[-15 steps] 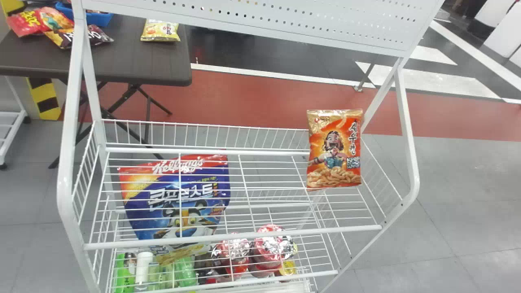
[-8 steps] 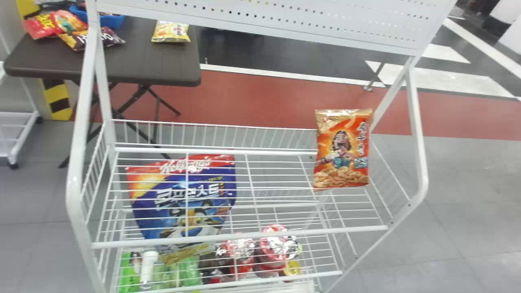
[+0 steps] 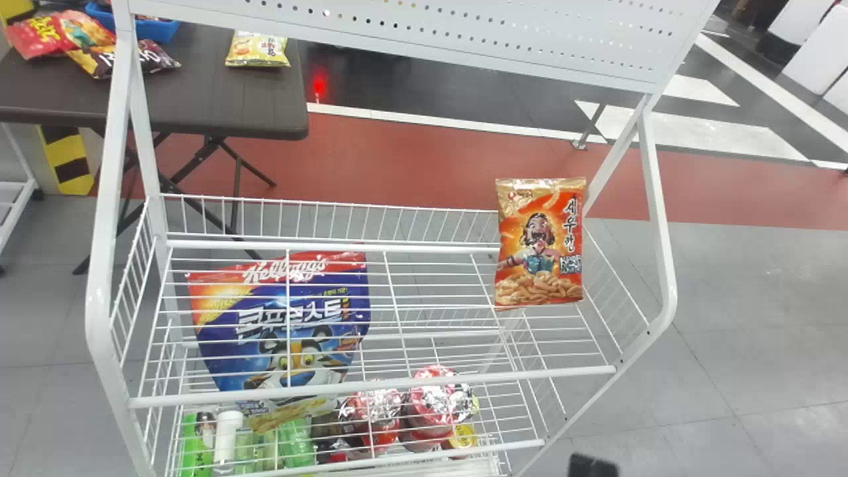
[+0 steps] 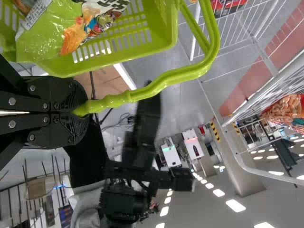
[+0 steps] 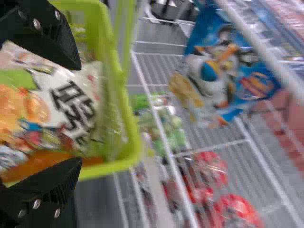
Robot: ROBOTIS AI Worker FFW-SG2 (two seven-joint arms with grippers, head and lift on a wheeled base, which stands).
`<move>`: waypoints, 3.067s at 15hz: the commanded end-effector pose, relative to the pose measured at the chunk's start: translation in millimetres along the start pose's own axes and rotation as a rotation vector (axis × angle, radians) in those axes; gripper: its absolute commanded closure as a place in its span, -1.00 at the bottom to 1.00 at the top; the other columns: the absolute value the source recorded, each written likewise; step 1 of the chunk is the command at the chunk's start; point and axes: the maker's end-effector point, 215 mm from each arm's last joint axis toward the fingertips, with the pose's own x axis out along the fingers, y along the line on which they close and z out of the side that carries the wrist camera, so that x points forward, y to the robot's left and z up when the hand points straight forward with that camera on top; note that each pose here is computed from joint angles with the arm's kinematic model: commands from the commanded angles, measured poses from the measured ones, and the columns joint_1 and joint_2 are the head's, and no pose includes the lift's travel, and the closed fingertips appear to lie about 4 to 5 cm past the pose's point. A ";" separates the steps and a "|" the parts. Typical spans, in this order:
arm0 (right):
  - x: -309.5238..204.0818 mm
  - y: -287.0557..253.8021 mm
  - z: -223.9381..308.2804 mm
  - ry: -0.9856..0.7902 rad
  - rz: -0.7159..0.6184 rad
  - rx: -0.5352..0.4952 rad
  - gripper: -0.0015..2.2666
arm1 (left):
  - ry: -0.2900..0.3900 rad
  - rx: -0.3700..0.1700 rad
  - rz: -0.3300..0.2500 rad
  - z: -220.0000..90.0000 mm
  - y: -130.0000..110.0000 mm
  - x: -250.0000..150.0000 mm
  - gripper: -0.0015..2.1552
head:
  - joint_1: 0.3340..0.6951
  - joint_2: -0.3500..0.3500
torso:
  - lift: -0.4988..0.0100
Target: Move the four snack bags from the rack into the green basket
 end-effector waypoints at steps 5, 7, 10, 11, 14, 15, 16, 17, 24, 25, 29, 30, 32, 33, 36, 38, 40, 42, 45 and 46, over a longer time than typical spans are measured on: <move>-16.6 -25.4 242.2 -0.553 -0.162 -0.242 -0.93 | 0.010 0.002 0.003 -2.4 -0.2 2.5 0.96 | 1.00 -1.00 | 0.96; -5.4 -33.9 297.7 -0.613 -0.218 -0.270 -0.93 | 0.012 0.003 0.004 -3.1 0.1 2.5 0.96 | 1.00 -1.00 | 0.96; -1.5 -62.5 355.9 -0.673 -0.288 -0.261 -0.93 | 0.016 0.004 0.005 -1.8 0.6 1.9 0.96 | 1.00 -1.00 | 0.96; -2.1 -71.1 369.5 -0.687 -0.305 -0.259 -0.93 | 0.017 0.002 0.007 -2.4 1.7 1.0 0.96 | 1.00 -1.00 | 0.96; 6.3 -101.7 402.5 -0.677 -0.365 -0.269 -0.93 | 0.014 0.001 0.010 -0.4 2.9 -3.7 0.96 | 1.00 -1.00 | 0.96; 6.6 -113.2 406.4 -0.661 -0.369 -0.283 -0.93 | 0.017 0.004 0.007 4.3 3.0 -2.9 0.96 | 1.00 -1.00 | 0.96; 8.0 -121.3 407.2 -0.646 -0.365 -0.292 -0.93 | 0.024 0.008 0.011 6.4 3.9 -1.7 0.96 | 1.00 -1.00 | 0.96; 13.1 -121.1 407.6 -0.633 -0.340 -0.293 -0.93 | 0.026 0.013 0.012 8.2 3.8 -0.9 0.96 | 1.00 -1.00 | 0.96; 42.8 -121.3 373.0 -0.492 -0.201 -0.254 0.80 | 0.036 0.016 0.014 9.5 5.3 2.7 0.96 | 1.00 -1.00 | 0.96; 37.8 -122.2 370.4 -0.491 -0.203 -0.253 0.82 | 0.037 0.013 0.013 9.1 5.0 2.8 0.96 | 1.00 -1.00 | 0.96; 21.3 -119.6 364.2 -0.502 -0.198 -0.243 0.94 | 0.049 0.001 0.004 3.4 2.2 5.3 0.96 | 1.00 -1.00 | 0.96; 16.1 -119.6 367.8 -0.514 -0.202 -0.242 0.94 | 0.052 0.002 -0.001 2.2 0.2 6.8 0.96 | 1.00 -1.00 | 0.96; 8.3 -121.2 370.1 -0.531 -0.209 -0.243 0.96 | 0.054 -0.003 -0.003 0.2 -0.8 6.8 0.96 | 1.00 -1.00 | 0.96; 4.2 -119.6 373.2 -0.541 -0.210 -0.248 0.96 | 0.053 0.000 -0.004 -0.3 -1.5 6.3 0.96 | 1.00 -1.00 | 0.96; -0.9 -118.4 373.1 -0.550 -0.211 -0.247 0.94 | 0.055 -0.004 -0.008 -4.6 -4.1 6.8 0.96 | 1.00 -1.00 | 0.96; -1.3 -113.6 372.7 -0.551 -0.181 -0.253 -0.10 | 0.057 -0.004 -0.008 -5.6 -4.5 6.8 0.96 | 1.00 -1.00 | 0.96; -4.7 -109.9 377.4 -0.568 -0.169 -0.277 -1.00 | 0.067 0.003 -0.006 -7.6 -5.2 10.0 0.96 | 1.00 -1.00 | 0.96; -8.1 -109.8 391.2 -0.602 -0.181 -0.303 -0.98 | 0.069 0.007 -0.006 -7.5 -5.1 10.8 0.96 | 1.00 -1.00 | 0.96; 2.6 -114.7 409.6 -0.591 -0.209 -0.317 -0.96 | 0.065 0.005 -0.002 -7.0 -2.9 7.9 0.96 | 1.00 -1.00 | 0.96; 10.8 -111.4 412.9 -0.580 -0.175 -0.317 -0.96 | 0.062 0.004 0.001 -6.6 -1.0 6.5 0.96 | 1.00 -1.00 | 0.96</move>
